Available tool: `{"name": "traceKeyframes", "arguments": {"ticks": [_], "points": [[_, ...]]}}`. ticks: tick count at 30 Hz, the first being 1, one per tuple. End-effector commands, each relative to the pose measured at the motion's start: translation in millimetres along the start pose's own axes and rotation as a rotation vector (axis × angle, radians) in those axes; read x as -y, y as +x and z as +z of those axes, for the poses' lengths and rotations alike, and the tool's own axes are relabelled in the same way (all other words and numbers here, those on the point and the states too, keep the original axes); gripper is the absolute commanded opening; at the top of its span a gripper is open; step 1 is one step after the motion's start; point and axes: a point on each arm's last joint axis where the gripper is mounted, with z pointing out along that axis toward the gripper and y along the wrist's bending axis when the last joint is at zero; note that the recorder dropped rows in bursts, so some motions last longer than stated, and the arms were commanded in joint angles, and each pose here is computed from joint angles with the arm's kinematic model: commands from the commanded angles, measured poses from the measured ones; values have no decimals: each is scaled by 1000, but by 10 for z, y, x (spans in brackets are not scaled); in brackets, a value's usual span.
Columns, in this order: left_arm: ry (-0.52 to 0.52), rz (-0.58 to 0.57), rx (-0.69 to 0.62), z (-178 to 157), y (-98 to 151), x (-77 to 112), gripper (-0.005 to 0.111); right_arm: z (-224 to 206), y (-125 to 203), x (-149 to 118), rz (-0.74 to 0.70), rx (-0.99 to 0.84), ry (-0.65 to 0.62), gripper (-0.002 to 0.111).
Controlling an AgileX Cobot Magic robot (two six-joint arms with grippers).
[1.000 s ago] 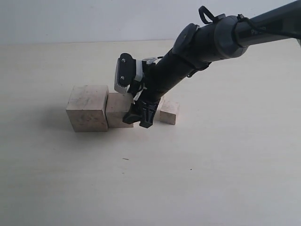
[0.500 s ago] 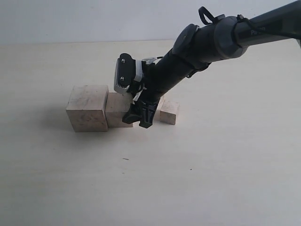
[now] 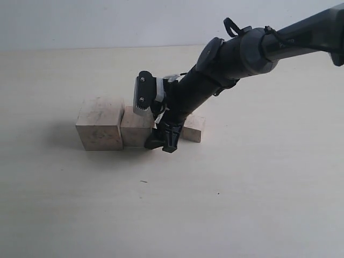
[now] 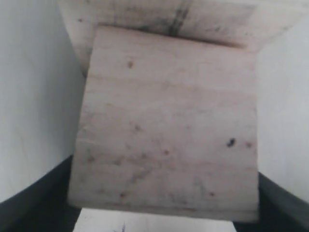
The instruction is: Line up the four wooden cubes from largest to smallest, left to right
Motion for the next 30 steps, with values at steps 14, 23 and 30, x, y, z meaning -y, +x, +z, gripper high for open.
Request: {"name": "traceKeyframes", "arguments": {"ticks": [14,23,30], "points": [[3,4,13,0,0,0,0,-290,-143,51,-85,3,77,76],[3,4,13,0,0,0,0,-793,-420,23,38,51,111,76],[3,4,13,0,0,0,0,-1046,-441,7,233,-23,156,75]]}}
